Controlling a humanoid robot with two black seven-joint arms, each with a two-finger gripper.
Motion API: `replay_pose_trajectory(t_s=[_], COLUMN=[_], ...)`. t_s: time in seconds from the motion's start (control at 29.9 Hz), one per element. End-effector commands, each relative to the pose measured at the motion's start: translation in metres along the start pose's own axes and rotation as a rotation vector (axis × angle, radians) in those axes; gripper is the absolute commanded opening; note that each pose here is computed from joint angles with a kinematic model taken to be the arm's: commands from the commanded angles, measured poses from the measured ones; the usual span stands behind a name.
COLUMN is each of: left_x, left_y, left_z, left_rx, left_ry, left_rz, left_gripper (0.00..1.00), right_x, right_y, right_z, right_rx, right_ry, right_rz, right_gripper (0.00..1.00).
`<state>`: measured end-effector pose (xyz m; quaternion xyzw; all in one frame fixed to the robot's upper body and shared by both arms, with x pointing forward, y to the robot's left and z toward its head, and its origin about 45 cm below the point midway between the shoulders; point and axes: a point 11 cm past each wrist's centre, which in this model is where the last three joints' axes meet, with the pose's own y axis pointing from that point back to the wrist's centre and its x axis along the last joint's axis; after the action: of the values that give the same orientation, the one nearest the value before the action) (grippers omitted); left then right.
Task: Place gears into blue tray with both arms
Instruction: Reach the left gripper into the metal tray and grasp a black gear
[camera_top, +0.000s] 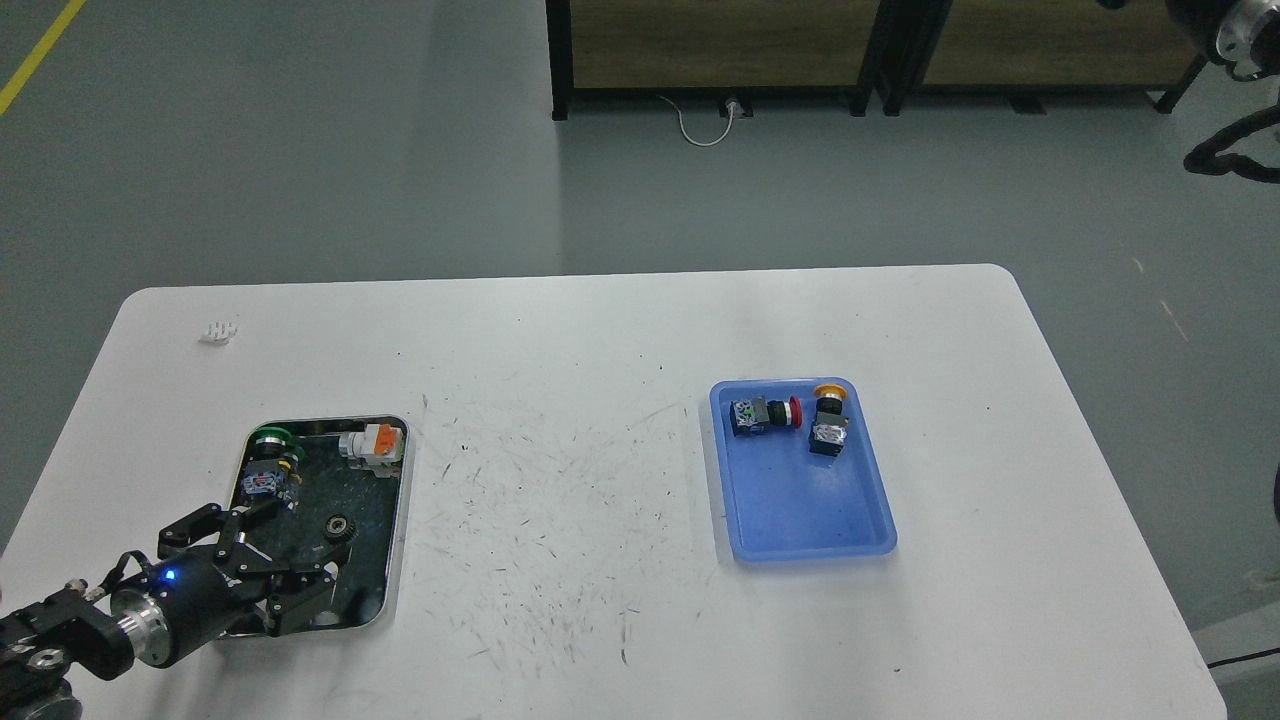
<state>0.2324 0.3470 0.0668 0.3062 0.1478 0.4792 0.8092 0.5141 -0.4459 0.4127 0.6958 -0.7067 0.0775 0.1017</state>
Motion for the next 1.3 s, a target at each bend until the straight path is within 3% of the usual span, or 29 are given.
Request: replay_pose_trajectory(t_s=[0.0, 0.6, 1.27], left_x=[-0.003, -0.005, -0.013], left_y=[0.0, 0.004, 0.005], left_z=[-0.009, -0.03, -0.034], left_rx=[0.023, 0.087, 0.101], left_ry=[-0.011, -0.056, -0.052], left_rz=[0.018, 0.059, 0.033], left_gripper=[0.98, 0.97, 0.66], right_x=[0.0, -0.01, -0.01], right_y=[0.0, -0.004, -0.004], right_z=[0.002, 0.002, 0.0], right_rx=[-0.003, -0.003, 0.001], right_ry=[0.001, -0.004, -0.003], right_rz=[0.001, -0.006, -0.006], right_gripper=[0.99, 0.99, 0.99])
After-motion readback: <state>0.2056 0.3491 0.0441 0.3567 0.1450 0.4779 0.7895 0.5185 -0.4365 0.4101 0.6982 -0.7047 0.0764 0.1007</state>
